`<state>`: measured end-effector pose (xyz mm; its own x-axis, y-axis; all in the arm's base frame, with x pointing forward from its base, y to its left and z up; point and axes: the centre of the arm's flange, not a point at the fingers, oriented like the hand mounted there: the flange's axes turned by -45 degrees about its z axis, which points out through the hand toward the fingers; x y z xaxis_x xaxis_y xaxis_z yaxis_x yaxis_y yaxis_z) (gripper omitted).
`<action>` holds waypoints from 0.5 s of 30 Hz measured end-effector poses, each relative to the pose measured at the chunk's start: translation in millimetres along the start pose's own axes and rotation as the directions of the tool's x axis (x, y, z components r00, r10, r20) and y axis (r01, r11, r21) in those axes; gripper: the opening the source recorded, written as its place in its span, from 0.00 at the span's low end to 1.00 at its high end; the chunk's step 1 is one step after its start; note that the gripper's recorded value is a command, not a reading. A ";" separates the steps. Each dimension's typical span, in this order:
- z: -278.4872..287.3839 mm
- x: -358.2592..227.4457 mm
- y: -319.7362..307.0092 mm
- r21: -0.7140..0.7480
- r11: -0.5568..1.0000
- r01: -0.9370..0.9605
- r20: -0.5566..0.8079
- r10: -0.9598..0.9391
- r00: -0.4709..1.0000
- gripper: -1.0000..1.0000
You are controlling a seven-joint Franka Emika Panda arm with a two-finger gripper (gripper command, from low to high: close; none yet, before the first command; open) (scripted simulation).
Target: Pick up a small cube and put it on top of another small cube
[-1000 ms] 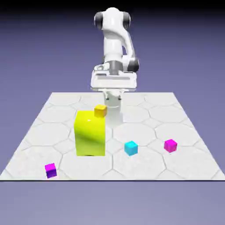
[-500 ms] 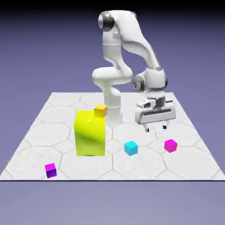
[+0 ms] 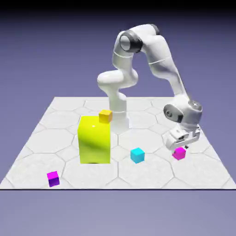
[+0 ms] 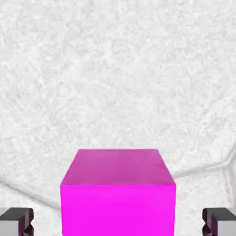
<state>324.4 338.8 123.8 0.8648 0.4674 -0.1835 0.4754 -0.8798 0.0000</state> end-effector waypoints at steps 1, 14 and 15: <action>0.0 0.0 0.0 0.000 1.000 0.000 0.000 0.000 1.000 0.00; -102.7 -61.7 168.7 -0.005 0.997 -0.075 0.003 0.075 0.997 0.00; -105.1 -73.3 189.0 0.003 0.996 -0.093 0.003 0.093 0.996 0.00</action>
<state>367.9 147.5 240.5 0.9046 0.3836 -0.1858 0.3928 -0.9195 0.0142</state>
